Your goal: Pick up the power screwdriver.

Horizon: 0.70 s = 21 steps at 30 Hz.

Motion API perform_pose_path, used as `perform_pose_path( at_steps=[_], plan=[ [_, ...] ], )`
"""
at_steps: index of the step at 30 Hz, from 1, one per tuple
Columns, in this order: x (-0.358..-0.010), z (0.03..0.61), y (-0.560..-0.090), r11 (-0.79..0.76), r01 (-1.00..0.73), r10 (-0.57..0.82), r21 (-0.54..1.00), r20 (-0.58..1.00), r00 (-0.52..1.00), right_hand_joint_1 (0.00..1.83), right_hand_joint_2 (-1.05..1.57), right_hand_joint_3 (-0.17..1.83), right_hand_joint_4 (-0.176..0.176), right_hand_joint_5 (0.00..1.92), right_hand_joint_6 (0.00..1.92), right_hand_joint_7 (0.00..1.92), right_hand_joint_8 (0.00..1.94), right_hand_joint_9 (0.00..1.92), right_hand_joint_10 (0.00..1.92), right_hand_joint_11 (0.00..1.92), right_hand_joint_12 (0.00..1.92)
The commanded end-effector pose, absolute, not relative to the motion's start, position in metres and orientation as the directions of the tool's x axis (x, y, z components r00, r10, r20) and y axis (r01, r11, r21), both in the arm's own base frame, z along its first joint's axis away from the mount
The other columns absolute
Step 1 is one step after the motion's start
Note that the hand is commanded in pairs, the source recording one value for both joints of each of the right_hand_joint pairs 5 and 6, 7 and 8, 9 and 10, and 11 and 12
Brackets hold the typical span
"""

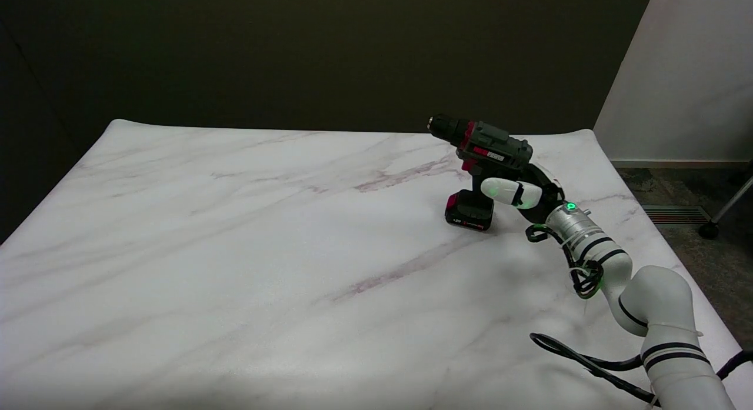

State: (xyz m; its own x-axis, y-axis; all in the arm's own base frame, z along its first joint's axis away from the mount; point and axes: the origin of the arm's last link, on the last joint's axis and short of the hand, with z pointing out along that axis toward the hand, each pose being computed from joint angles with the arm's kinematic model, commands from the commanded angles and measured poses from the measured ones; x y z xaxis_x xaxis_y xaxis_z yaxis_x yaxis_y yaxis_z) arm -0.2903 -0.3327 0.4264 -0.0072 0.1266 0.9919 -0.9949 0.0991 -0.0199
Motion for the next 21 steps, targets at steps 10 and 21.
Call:
perform_pose_path(
  at_steps=[10, 21],
  plan=[
    [-0.306, 0.401, -0.351, 0.128, -0.989, 0.066, -0.081, 0.995, -0.073, 1.12, -0.12, 0.49, -0.176, 0.29, 0.29, 0.46, 0.46, 0.22, 0.22, 0.13, 0.13],
    [-0.303, 0.396, -0.36, 0.121, -0.989, 0.048, -0.08, 0.996, -0.075, 1.11, -0.09, 0.48, -0.176, 0.3, 0.3, 0.47, 0.47, 0.22, 0.22, 0.09, 0.09]
  ],
)
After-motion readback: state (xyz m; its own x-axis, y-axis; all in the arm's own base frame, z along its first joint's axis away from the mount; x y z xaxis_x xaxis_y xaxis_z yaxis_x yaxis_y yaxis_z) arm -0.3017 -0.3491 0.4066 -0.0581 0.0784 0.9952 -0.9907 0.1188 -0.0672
